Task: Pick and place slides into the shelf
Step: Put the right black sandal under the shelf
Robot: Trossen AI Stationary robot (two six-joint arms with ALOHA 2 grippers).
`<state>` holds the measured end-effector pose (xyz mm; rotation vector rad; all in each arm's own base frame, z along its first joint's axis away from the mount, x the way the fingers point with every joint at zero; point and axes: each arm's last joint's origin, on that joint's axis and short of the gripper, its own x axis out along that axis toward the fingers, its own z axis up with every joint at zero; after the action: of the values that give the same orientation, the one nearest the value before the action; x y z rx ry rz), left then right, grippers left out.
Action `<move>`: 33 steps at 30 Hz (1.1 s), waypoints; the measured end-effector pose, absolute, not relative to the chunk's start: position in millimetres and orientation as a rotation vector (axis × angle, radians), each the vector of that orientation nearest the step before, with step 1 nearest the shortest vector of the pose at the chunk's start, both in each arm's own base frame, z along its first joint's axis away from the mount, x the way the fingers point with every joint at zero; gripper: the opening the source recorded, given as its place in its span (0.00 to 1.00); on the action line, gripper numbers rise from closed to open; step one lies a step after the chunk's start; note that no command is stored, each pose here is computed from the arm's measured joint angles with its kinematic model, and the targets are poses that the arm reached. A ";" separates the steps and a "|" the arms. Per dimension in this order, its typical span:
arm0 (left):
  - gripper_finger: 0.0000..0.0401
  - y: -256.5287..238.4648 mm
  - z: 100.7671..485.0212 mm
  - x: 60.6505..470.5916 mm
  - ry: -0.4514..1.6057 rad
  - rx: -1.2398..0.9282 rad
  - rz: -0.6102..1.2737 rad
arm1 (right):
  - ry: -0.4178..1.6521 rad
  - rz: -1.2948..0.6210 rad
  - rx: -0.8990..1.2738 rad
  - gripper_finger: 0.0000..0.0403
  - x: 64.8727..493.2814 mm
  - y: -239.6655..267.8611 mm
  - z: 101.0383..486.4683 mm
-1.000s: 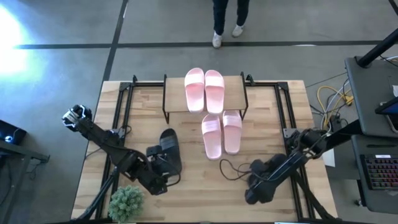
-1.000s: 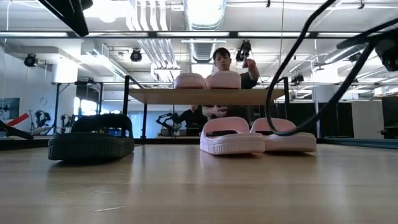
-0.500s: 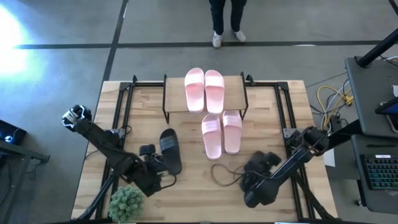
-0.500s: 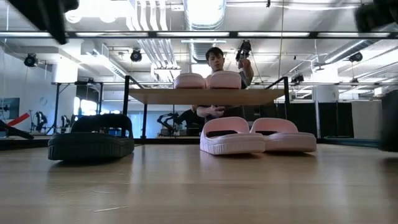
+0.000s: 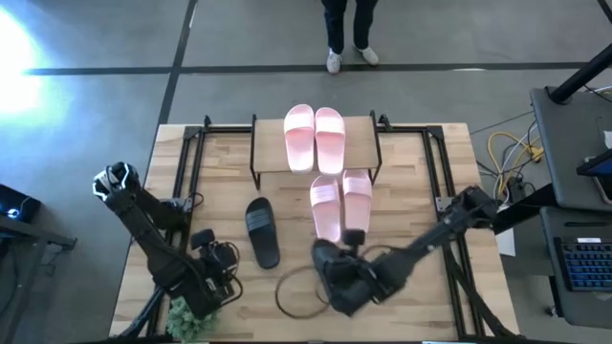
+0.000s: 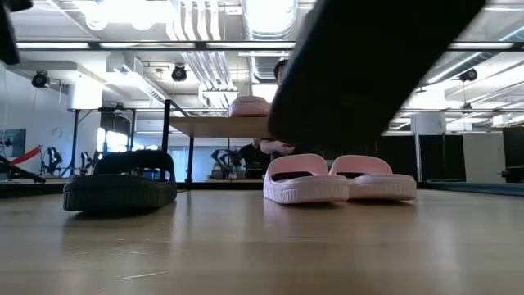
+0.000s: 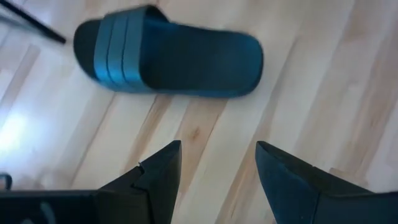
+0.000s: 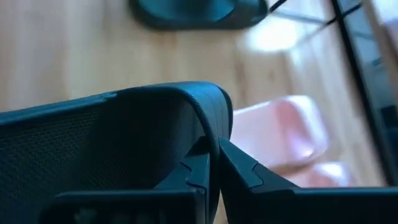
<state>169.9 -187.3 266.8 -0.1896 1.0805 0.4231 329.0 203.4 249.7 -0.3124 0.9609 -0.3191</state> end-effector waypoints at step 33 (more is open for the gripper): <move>0.48 -149.7 165.5 144.1 1.033 -0.323 0.601 | 0.966 -0.440 -0.538 0.03 479.2 83.4 183.2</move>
<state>144.1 -149.7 165.5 -0.3231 1.0333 0.6011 479.2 83.4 183.2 -0.5385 0.9661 -0.4398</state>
